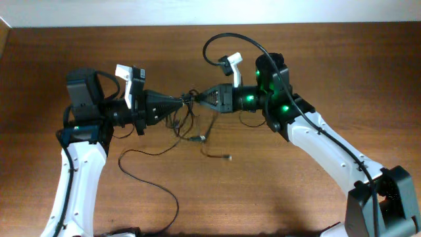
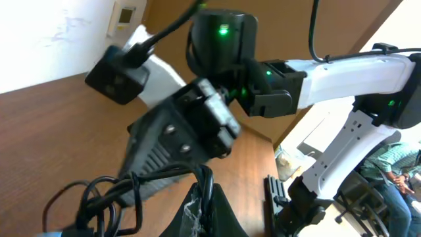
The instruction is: Untangle cables
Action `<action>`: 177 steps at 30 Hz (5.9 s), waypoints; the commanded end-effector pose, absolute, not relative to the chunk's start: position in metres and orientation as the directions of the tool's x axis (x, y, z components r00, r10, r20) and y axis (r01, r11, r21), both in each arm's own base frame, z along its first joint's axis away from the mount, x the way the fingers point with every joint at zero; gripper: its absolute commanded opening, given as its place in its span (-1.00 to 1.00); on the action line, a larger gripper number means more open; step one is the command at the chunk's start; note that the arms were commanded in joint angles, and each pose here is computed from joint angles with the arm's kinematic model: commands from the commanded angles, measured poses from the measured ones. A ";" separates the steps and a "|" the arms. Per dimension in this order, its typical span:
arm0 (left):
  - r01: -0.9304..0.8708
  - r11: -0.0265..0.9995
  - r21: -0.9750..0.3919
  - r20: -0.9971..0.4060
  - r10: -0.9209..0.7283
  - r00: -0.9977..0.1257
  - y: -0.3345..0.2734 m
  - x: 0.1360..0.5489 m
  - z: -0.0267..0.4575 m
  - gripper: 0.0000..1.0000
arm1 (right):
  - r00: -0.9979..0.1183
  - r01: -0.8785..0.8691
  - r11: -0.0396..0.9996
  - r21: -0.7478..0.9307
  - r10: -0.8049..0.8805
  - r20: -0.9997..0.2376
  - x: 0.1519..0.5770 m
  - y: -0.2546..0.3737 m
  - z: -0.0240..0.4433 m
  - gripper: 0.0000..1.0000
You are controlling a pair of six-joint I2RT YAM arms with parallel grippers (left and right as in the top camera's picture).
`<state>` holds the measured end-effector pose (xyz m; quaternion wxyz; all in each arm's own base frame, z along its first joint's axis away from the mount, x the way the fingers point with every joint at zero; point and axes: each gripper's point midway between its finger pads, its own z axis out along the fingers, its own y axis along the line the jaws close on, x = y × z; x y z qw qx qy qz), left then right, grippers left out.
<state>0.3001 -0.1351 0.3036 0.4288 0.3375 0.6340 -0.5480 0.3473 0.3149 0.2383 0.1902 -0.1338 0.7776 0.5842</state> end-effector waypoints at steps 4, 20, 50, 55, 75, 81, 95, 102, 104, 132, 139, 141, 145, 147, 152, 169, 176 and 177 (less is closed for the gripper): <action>0.916 0.135 -0.377 -0.926 -0.056 -0.373 -0.130 0.293 0.319 -1.00 | -0.913 0.030 0.725 0.688 0.300 -0.277 0.391 0.216 0.139 -0.92; 0.901 0.221 -0.373 -0.927 -0.043 -0.373 -0.127 0.306 0.312 -1.00 | -0.820 -0.539 0.409 0.737 -0.056 -0.569 0.333 0.249 0.240 -0.15; 0.900 0.221 -0.377 -0.925 -0.044 -0.377 -0.127 0.306 0.311 -1.00 | -0.735 -0.427 0.844 0.324 -0.115 -0.668 0.352 0.294 0.229 -0.33; 0.914 0.151 -0.377 -0.926 -0.054 -0.373 -0.129 0.295 0.318 -1.00 | -0.742 -0.387 0.879 0.277 -0.119 -0.659 0.370 0.294 0.202 -0.32; 0.919 0.135 -0.370 -0.929 -0.055 -0.366 -0.130 0.293 0.320 -1.00 | -0.754 0.340 0.940 0.021 0.286 -0.592 0.438 -0.008 0.171 -0.38; 0.920 0.136 -0.368 -0.930 -0.056 -0.364 -0.130 0.293 0.320 -1.00 | -0.708 0.558 0.830 -0.001 0.475 -0.522 0.406 -0.101 0.159 -0.24; 0.575 0.650 -0.497 -0.835 -0.179 -0.520 -0.042 0.364 0.276 -1.00 | -0.601 0.749 0.661 -0.041 0.653 -0.461 0.359 -0.172 0.150 0.03; -0.359 0.795 -0.489 -0.531 -0.598 -0.600 0.063 0.367 0.184 -1.00 | -0.606 0.758 0.648 -0.075 0.658 -0.446 0.350 -0.174 0.148 0.11; -0.557 0.741 -0.375 -0.525 -0.665 -0.531 0.096 0.351 0.168 -1.00 | -0.579 0.789 0.604 -0.110 0.672 -0.461 0.343 -0.181 0.150 0.11; 0.938 0.222 -0.267 -0.964 -0.063 -0.260 -0.105 0.298 0.311 -1.00 | -0.862 -0.506 0.426 0.750 -0.261 -0.434 0.313 0.204 0.213 0.36; 0.937 0.224 -0.267 -0.964 -0.063 -0.260 -0.105 0.298 0.310 -1.00 | -0.777 -0.618 0.272 0.737 -0.349 -0.523 0.291 0.253 0.228 0.36; 0.937 0.223 -0.267 -0.964 -0.063 -0.260 -0.105 0.298 0.310 -1.00 | -0.738 -0.665 0.274 0.695 -0.384 -0.555 0.290 0.265 0.224 0.36; 0.926 0.220 -0.307 -0.952 -0.072 -0.299 -0.105 0.298 0.310 -1.00 | -0.715 -0.699 0.454 0.553 -0.439 -0.544 0.305 0.275 0.194 0.34; 0.913 0.217 -0.345 -0.939 -0.081 -0.336 -0.105 0.298 0.310 -1.00 | -0.725 -0.681 0.563 0.468 -0.429 -0.539 0.322 0.276 0.182 0.02; 0.883 0.211 -0.420 -0.907 -0.098 -0.409 -0.105 0.298 0.310 -1.00 | -0.679 -0.732 0.450 0.512 -0.415 -0.606 0.310 0.301 0.213 -0.92; 0.016 0.998 -0.057 -0.626 -0.023 -0.780 -0.043 0.364 0.161 -1.00 | -0.413 -0.712 0.645 0.278 -0.065 -0.908 0.318 0.179 0.403 -0.92; -0.564 0.749 -0.347 -0.531 -0.653 -0.540 0.025 0.366 0.162 -1.00 | -0.510 -0.414 0.859 0.300 0.053 -0.858 0.328 0.112 0.389 -0.92; -0.483 0.773 -0.411 -0.514 -0.634 -0.578 0.009 0.374 0.167 -1.00 | -0.540 -0.372 0.873 0.314 0.072 -0.839 0.329 0.108 0.381 -0.92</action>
